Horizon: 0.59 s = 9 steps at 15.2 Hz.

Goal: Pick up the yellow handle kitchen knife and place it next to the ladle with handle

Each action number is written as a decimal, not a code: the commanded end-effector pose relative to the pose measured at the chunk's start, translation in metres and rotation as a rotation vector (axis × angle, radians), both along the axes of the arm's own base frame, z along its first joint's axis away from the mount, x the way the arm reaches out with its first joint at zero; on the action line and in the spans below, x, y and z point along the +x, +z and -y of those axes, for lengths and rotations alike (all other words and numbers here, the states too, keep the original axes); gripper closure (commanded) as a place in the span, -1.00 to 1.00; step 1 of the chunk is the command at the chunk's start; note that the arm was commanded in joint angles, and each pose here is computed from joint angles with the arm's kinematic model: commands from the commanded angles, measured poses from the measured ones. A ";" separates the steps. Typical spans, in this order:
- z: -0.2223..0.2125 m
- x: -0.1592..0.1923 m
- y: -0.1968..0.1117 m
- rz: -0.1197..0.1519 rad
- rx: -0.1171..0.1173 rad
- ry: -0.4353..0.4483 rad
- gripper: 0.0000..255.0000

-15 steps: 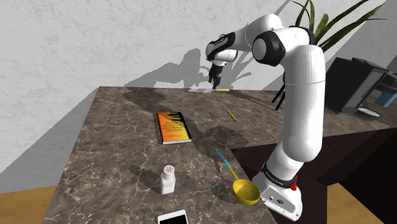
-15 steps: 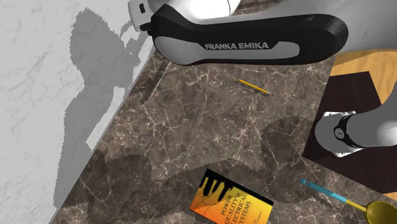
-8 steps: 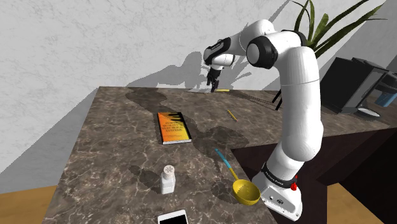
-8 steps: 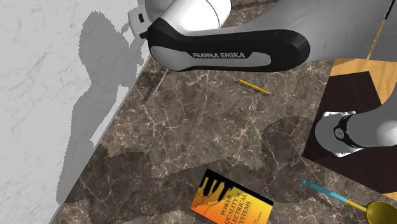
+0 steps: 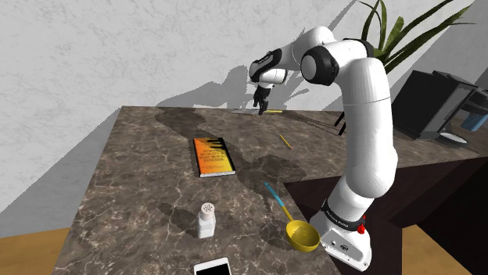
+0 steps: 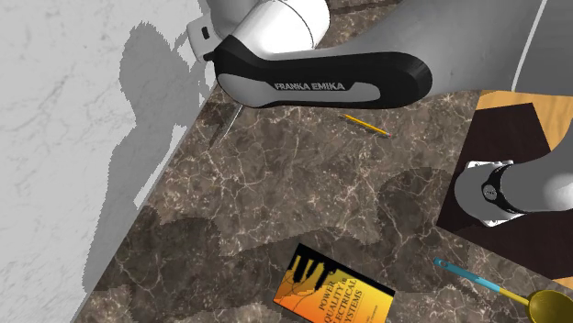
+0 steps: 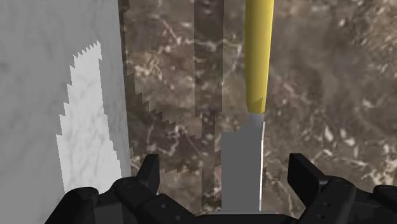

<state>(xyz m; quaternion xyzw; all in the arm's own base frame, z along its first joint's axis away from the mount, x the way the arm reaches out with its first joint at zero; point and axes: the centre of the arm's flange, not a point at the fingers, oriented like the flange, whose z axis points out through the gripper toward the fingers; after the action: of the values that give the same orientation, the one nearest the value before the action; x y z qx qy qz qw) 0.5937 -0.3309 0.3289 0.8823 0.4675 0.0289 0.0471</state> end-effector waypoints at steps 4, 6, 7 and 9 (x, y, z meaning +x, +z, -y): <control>0.000 0.000 0.000 0.000 0.000 0.000 1.00; 0.000 0.000 0.000 0.000 0.000 0.000 1.00; 0.000 0.000 0.000 0.000 0.000 0.000 1.00; 0.000 0.000 0.000 0.000 0.000 0.000 1.00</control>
<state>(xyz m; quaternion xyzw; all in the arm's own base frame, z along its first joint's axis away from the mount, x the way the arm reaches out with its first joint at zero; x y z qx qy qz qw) 0.5938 -0.3310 0.3296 0.8823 0.4674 0.0291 0.0475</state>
